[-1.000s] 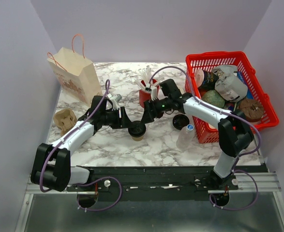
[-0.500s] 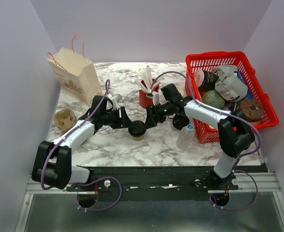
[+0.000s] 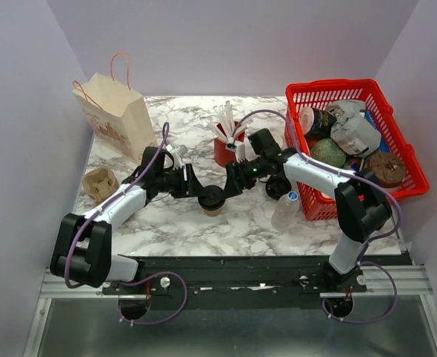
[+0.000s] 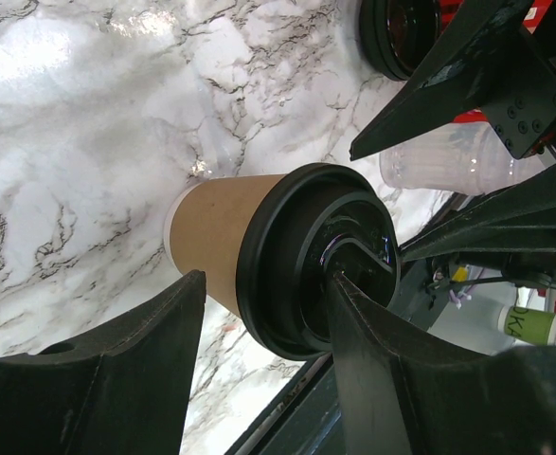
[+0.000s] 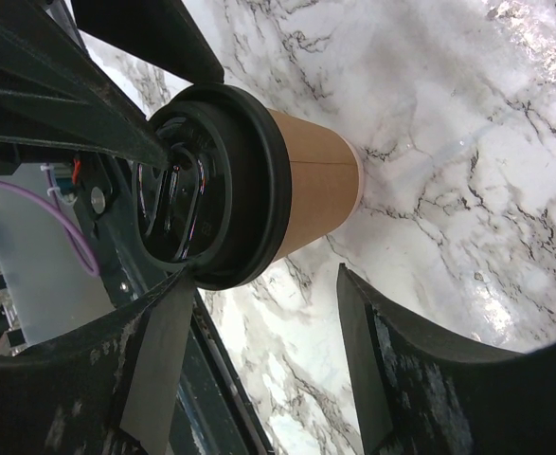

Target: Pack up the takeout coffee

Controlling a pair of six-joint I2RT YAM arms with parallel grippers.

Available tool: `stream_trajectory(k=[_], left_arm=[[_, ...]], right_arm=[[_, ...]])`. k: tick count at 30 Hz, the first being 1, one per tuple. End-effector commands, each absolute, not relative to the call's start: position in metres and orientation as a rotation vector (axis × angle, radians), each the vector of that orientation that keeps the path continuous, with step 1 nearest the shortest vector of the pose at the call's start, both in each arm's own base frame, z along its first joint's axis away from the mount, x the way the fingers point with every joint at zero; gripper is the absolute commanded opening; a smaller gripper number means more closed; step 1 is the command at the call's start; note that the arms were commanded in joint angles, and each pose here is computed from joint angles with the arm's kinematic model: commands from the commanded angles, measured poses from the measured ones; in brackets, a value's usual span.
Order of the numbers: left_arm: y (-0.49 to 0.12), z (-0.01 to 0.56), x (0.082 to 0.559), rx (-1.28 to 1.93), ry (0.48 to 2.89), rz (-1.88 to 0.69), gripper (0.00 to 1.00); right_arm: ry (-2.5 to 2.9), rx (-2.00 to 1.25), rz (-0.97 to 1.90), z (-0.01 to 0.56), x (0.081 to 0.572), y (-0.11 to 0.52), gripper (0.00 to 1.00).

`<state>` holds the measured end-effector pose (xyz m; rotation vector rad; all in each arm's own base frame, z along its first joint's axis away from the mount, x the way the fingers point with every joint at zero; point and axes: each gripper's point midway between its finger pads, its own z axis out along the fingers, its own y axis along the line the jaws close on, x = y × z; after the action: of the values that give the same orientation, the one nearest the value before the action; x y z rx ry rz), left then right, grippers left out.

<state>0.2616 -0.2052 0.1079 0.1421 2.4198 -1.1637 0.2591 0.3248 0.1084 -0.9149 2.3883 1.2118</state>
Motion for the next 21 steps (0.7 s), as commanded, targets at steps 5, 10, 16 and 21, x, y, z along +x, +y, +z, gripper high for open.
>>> stream_trajectory(k=[5, 10, 16, 21], left_arm=[[-0.199, 0.091, 0.264, 0.103, 2.477, -1.109, 0.61], [-0.199, 0.088, 0.265, 0.091, 2.489, -1.110, 0.61], [-0.198, 0.080, 0.263, 0.077, 2.516, -1.094, 0.61], [-0.196, 0.075, 0.262, 0.069, 2.532, -1.079, 0.61]], right_arm=[[2.451, -0.935, 1.170, 0.090, 0.256, 0.319, 0.69], [2.480, -0.927, 1.150, 0.081, 0.257, 0.318, 0.68], [2.535, -0.909, 1.107, 0.066, 0.257, 0.313, 0.66], [2.587, -0.891, 1.068, 0.051, 0.258, 0.309, 0.66]])
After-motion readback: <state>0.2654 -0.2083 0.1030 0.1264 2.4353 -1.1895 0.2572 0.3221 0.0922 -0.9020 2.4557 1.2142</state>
